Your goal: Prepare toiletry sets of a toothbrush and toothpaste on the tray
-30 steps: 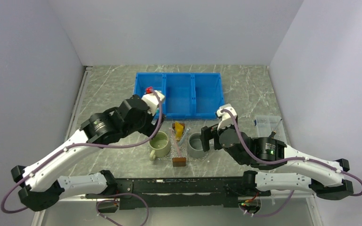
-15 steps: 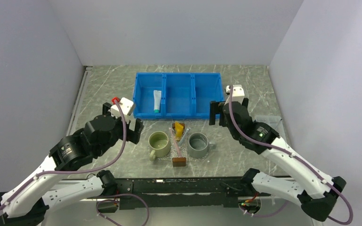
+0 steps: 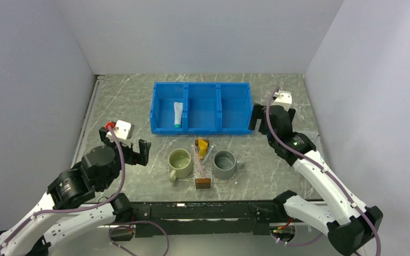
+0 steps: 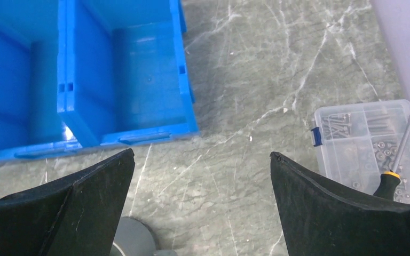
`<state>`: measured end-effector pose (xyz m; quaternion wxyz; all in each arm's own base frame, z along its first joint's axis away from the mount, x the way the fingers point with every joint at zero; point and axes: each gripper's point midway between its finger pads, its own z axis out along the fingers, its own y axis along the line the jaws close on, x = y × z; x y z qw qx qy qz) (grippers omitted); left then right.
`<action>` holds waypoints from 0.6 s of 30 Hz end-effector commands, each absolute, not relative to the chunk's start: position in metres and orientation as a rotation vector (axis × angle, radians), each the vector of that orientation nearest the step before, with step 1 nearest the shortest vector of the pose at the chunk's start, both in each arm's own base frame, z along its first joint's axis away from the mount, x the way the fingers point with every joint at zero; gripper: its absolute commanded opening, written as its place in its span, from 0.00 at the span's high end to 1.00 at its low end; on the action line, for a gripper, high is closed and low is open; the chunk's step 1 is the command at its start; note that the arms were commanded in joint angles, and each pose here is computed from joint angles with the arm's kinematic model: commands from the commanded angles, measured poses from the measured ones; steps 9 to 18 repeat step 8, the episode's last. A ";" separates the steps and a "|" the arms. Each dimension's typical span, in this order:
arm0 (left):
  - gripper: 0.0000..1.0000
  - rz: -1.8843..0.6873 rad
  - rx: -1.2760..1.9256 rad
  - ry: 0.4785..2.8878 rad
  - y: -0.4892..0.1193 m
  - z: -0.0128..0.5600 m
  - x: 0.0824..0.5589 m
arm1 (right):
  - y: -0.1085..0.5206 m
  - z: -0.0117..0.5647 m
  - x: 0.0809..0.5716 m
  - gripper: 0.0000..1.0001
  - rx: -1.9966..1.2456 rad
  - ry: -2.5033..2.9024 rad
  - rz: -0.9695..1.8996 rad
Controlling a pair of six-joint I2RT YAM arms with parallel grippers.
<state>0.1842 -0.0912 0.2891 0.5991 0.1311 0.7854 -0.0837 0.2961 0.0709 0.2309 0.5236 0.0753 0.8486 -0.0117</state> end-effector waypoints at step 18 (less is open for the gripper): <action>0.01 -0.215 0.224 1.780 -0.085 0.288 0.186 | 0.062 0.258 0.287 0.00 0.247 1.877 0.045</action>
